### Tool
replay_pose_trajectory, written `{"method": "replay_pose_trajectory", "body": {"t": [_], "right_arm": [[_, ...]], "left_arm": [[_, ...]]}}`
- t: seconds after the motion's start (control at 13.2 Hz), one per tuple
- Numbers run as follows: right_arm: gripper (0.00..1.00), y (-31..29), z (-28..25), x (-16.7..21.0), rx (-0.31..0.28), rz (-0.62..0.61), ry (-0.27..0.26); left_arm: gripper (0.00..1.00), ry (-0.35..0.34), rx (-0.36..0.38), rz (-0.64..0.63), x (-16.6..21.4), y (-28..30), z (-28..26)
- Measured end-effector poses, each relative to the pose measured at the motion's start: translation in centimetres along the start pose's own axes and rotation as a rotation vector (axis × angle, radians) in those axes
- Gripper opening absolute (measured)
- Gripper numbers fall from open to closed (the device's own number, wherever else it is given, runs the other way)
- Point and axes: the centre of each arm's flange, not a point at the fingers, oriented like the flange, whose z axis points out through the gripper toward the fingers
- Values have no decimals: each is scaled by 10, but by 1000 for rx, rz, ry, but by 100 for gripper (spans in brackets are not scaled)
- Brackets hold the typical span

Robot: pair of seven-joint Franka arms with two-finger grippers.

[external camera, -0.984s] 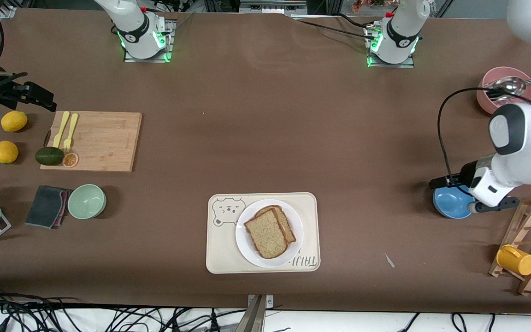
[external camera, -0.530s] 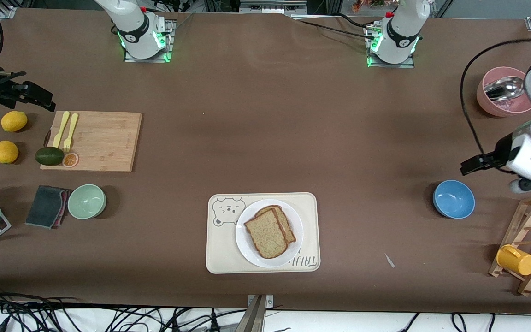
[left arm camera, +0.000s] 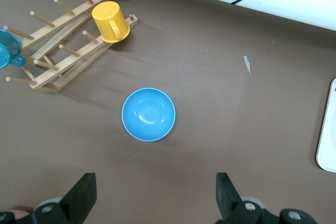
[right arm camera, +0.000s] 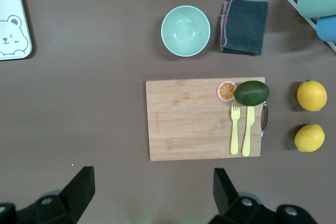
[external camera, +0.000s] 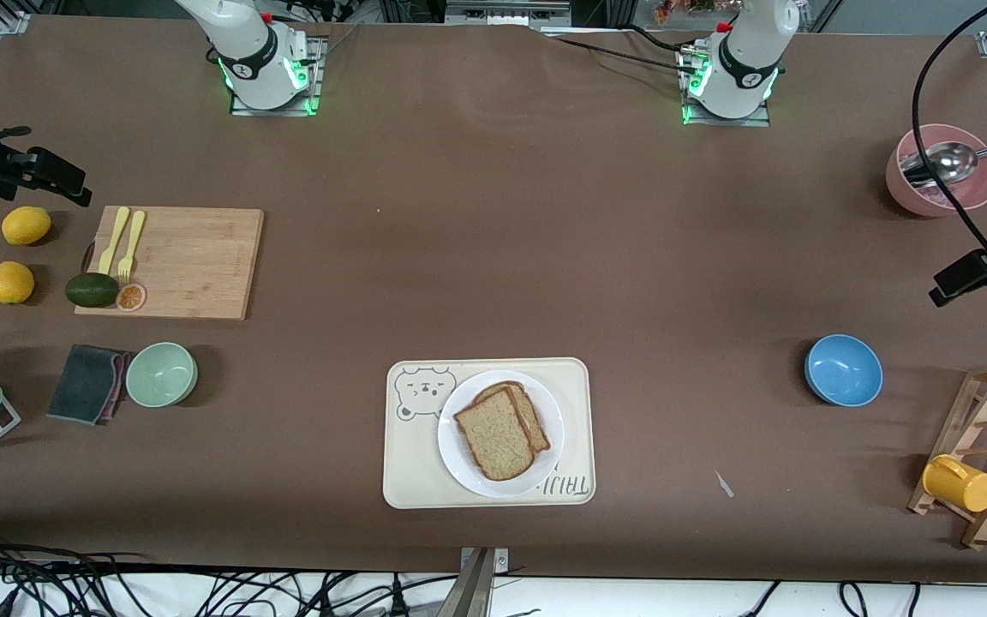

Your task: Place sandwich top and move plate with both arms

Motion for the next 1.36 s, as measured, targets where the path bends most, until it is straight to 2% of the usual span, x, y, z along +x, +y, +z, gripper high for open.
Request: {"method": "replay_pose_trajectory", "body": {"t": [0.68,1.36], "right_arm": [[100,0,0,0,22,3,-4],[100,-1,1,-1,24,3,-9]], "left_arm": [[100,-50,18,16,-20,8,-28],[100,-112,39,27,-29,15,-12]]}}
